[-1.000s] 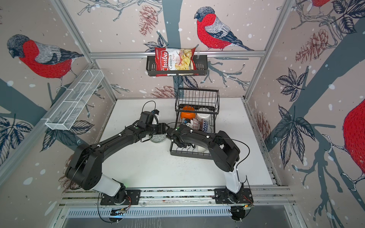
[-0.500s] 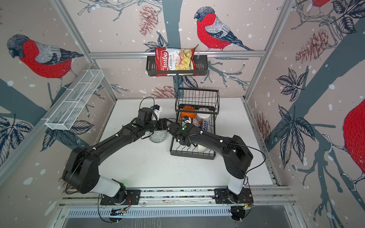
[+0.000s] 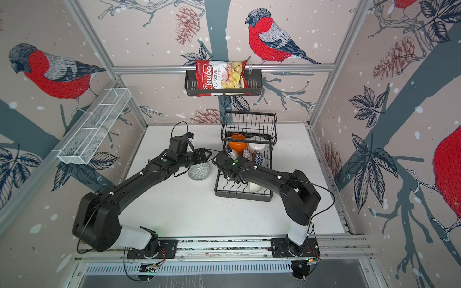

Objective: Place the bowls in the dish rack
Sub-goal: 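Raise the right gripper from the rack while left gripper moves toward green-patterned bowl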

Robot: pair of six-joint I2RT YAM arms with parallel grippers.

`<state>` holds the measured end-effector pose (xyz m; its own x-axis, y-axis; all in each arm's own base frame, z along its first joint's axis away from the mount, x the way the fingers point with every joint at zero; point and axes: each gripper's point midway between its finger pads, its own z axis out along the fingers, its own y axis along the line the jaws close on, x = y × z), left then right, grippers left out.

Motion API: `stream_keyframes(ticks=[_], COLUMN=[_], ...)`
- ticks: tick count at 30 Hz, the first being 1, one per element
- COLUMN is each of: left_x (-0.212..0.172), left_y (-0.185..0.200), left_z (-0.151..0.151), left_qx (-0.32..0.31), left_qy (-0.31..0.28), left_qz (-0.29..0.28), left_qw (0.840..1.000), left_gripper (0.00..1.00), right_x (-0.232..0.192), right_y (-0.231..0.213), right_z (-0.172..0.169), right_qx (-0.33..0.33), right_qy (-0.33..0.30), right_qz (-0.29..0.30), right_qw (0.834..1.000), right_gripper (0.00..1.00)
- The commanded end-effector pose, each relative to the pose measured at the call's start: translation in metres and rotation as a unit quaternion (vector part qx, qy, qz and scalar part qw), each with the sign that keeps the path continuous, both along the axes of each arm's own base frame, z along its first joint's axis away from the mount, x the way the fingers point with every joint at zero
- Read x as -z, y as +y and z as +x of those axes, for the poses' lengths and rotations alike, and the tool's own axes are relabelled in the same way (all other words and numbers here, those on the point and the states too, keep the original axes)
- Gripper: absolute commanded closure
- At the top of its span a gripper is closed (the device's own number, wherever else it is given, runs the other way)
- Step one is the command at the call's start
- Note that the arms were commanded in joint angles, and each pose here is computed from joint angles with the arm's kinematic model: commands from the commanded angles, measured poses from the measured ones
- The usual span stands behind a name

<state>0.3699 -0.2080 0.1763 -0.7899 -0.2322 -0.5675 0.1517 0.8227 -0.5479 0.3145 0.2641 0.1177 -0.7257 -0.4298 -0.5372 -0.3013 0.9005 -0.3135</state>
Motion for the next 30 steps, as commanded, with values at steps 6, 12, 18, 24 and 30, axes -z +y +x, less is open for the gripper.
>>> stream_keyframes(ticks=[6,12,18,24,30], left_x=[0.059,0.042,0.014,-0.02,-0.037], left_y=[0.09,0.069,0.056,0.032,0.013], left_z=[-0.02,-0.022,-0.023,-0.028,-0.037], left_qx=[-0.131,-0.086,-0.063,-0.005,0.048], left_qy=[0.08,0.054,0.024,-0.02,-0.04], left_qz=[0.15,0.096,0.055,-0.01,-0.054], left_qw=[0.977,0.99,0.996,1.0,0.997], left_gripper=[0.37,0.37,0.38,0.37,0.37], right_x=[-0.087,-0.078,-0.069,-0.062,-0.061], right_y=[0.015,0.014,0.015,0.021,0.032], right_z=[0.026,0.03,0.035,0.042,0.05], right_qx=[0.009,0.009,0.012,0.011,0.006], right_qy=[-0.107,-0.107,-0.108,-0.108,-0.11], right_qz=[0.163,0.141,0.117,0.096,0.094], right_qw=[0.981,0.984,0.987,0.989,0.989], right_gripper=[0.18,0.18,0.18,0.18,0.18])
